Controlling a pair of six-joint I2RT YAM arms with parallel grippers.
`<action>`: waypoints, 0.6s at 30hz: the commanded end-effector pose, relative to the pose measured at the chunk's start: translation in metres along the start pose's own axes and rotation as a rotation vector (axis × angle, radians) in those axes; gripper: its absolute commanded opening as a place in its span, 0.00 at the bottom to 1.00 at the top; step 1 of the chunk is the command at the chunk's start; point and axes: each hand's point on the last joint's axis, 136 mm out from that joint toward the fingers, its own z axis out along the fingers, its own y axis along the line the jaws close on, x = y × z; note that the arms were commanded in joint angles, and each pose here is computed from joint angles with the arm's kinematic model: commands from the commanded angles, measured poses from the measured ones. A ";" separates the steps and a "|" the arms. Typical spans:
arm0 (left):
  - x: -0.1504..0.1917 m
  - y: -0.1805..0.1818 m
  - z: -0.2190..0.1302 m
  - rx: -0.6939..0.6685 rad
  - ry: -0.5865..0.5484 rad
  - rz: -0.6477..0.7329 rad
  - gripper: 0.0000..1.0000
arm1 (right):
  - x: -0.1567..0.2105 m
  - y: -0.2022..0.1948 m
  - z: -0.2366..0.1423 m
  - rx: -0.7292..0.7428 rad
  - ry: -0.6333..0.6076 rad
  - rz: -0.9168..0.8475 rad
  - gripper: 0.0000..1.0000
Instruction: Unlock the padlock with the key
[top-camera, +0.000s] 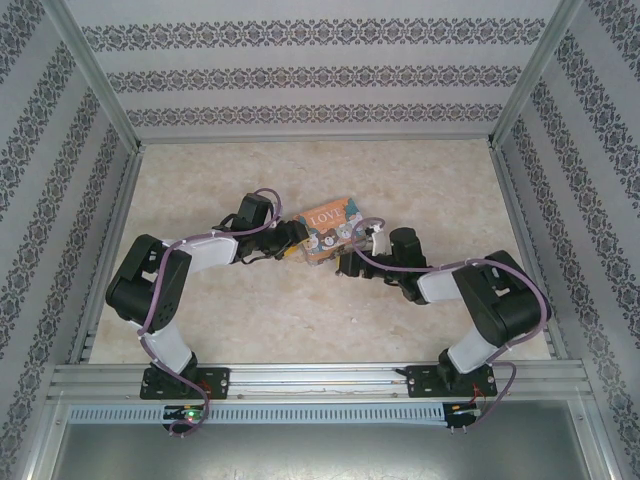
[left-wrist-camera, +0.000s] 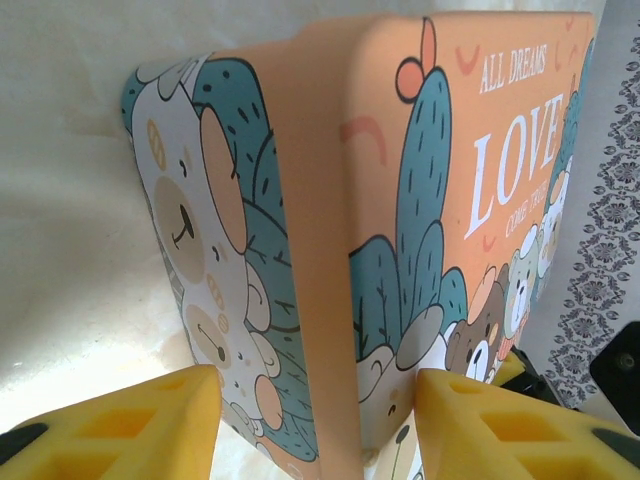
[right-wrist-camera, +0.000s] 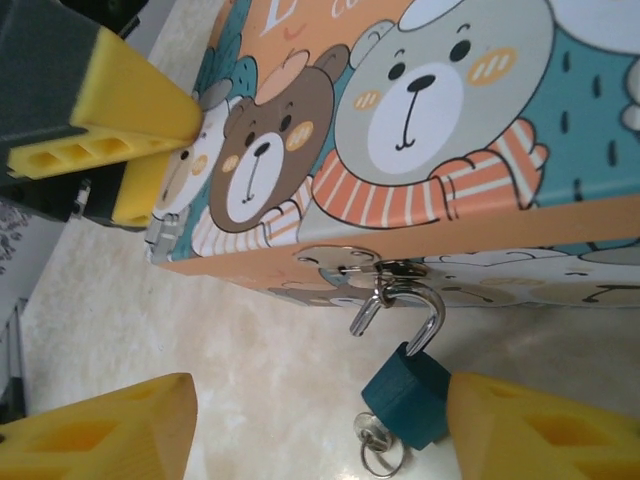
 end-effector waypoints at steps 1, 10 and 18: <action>0.003 0.000 0.001 -0.008 -0.012 0.031 0.52 | -0.012 -0.003 0.007 -0.023 -0.030 -0.002 0.54; 0.003 -0.003 -0.003 0.001 -0.025 0.029 0.52 | -0.011 -0.017 0.012 0.011 -0.037 -0.001 0.48; 0.002 -0.006 -0.005 0.010 -0.033 0.028 0.52 | -0.009 -0.020 0.020 -0.004 -0.023 0.009 0.41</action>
